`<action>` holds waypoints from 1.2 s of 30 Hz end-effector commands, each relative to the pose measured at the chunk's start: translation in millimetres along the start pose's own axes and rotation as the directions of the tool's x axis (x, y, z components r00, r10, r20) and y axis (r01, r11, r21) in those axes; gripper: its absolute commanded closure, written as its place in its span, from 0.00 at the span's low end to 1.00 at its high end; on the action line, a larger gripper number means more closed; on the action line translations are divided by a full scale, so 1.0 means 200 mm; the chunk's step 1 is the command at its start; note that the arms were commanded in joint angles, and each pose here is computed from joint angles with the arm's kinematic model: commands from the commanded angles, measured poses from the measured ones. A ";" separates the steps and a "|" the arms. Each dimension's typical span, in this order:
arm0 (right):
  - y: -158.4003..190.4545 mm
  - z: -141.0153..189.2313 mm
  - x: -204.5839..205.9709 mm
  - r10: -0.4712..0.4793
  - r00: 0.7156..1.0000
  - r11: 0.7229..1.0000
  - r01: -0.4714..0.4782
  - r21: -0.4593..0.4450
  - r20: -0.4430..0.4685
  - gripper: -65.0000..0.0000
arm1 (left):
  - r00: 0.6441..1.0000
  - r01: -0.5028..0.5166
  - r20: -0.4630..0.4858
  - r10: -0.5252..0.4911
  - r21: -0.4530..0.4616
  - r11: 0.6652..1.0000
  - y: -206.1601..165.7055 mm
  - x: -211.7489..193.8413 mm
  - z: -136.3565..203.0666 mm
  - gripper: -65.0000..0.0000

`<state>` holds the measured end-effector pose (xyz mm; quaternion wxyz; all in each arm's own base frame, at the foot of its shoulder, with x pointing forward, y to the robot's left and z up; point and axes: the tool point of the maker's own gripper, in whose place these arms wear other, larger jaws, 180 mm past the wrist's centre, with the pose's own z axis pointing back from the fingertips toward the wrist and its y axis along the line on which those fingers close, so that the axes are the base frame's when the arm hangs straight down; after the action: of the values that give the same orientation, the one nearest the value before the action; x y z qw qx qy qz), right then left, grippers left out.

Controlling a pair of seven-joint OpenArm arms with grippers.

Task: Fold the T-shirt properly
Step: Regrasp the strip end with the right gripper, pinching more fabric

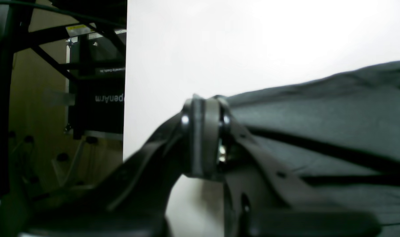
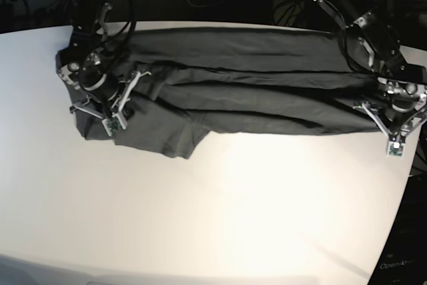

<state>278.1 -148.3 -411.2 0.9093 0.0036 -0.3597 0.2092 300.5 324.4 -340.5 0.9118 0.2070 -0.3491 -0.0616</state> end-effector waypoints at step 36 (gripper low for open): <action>-0.17 0.00 0.14 0.044 0.998 0.994 -0.048 -0.099 -0.044 0.93 | 0.999 -0.009 0.049 0.008 0.023 1.000 0.04 0.07 0.02 0.96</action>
<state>299.5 -169.1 -400.6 0.9191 -0.0515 -0.3280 0.2124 300.8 324.2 -340.1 0.9116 0.2060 -0.3506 -0.0610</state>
